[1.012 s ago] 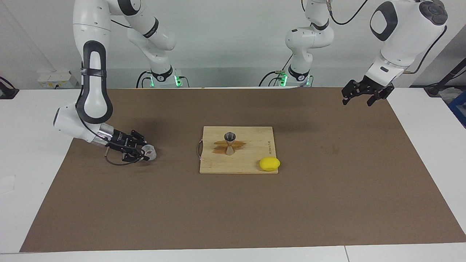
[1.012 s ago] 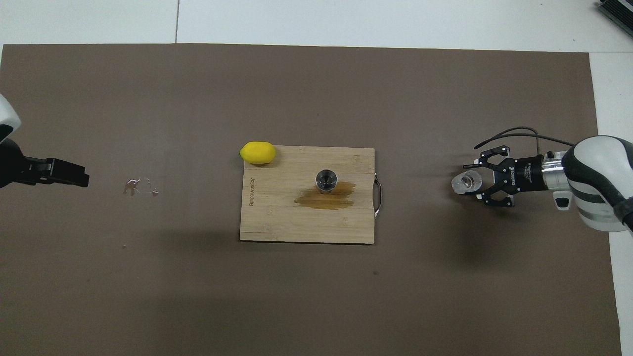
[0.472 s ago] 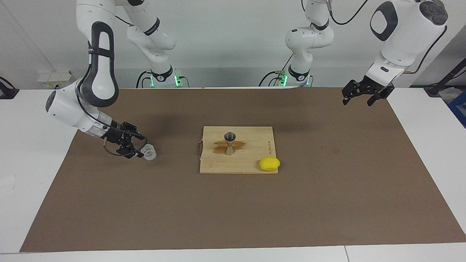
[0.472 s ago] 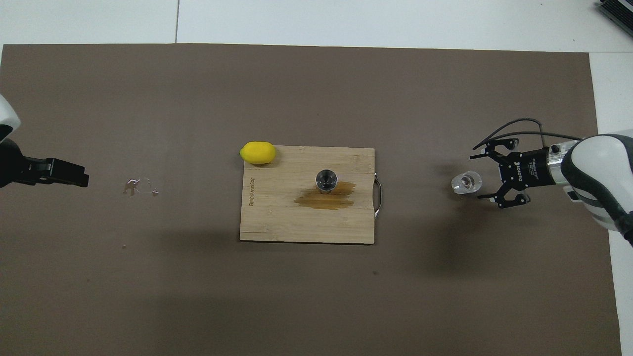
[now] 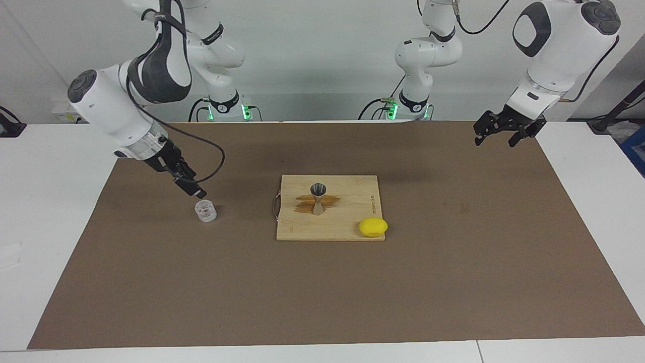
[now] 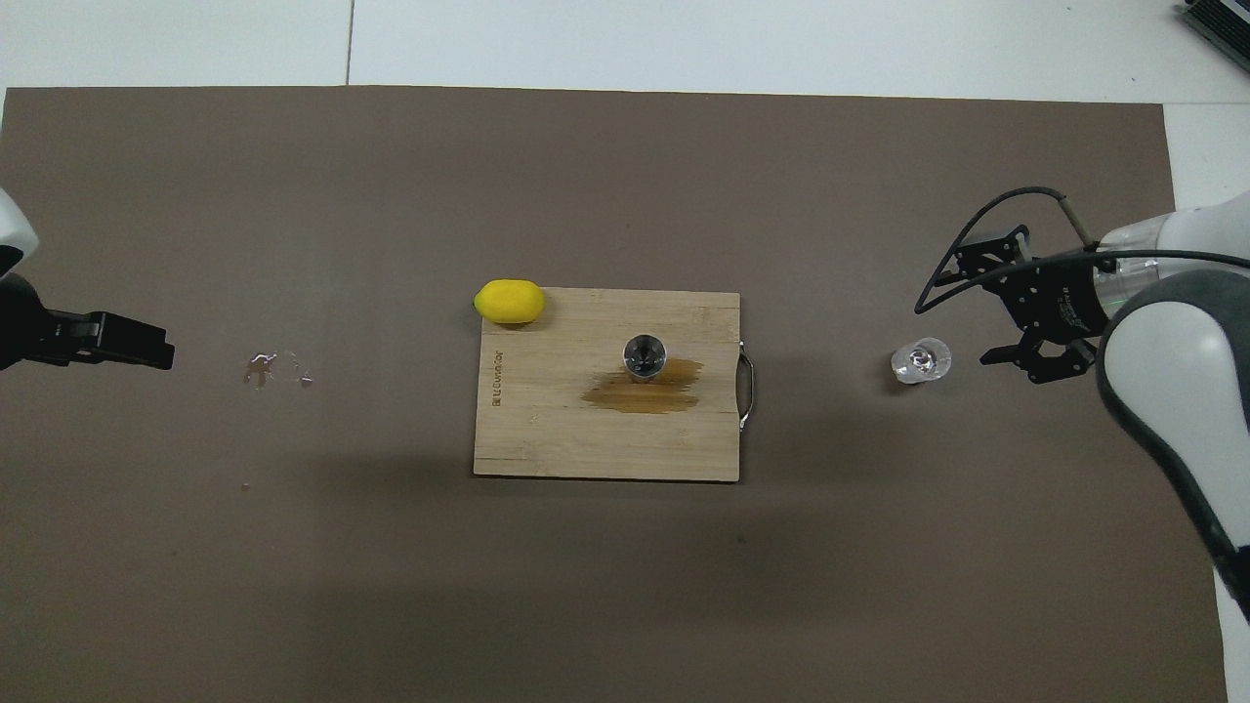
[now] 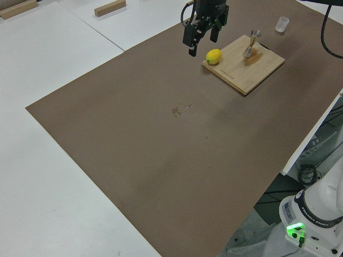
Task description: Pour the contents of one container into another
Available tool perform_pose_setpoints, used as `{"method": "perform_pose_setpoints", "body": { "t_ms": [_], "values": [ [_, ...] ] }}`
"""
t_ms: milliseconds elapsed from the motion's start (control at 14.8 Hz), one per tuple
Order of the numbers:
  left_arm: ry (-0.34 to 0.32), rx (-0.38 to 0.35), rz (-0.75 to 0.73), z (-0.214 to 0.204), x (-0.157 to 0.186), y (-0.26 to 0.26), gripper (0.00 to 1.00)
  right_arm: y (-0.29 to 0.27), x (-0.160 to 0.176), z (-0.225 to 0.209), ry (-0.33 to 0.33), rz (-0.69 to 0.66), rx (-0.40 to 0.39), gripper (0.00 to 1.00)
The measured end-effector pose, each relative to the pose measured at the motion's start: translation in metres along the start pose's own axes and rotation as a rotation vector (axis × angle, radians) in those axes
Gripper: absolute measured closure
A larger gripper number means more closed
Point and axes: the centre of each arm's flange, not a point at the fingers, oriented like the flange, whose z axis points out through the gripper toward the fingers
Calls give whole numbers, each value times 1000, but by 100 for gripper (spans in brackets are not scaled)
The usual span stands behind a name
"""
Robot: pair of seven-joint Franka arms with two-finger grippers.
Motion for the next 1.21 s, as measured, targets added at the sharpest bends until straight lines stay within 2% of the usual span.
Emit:
{"method": "perform_pose_setpoints", "body": {
  "t_ms": [270, 472, 607, 1012, 1215],
  "values": [
    [0, 0, 0, 0, 0, 0, 0, -24, -42, -16, 91, -264, -125, 0],
    [0, 0, -1, 0, 0, 0, 0, -26, -42, -41, 109, -497, -190, 0],
    [0, 0, -1, 0, 0, 0, 0, -27, -43, -66, 110, -594, -215, 0],
    [0, 0, -1, 0, 0, 0, 0, -23, -58, -113, 102, -631, -247, 0],
    [0, 0, -1, 0, 0, 0, 0, -16, -73, -121, 70, -634, -277, 0]
  ]
}}
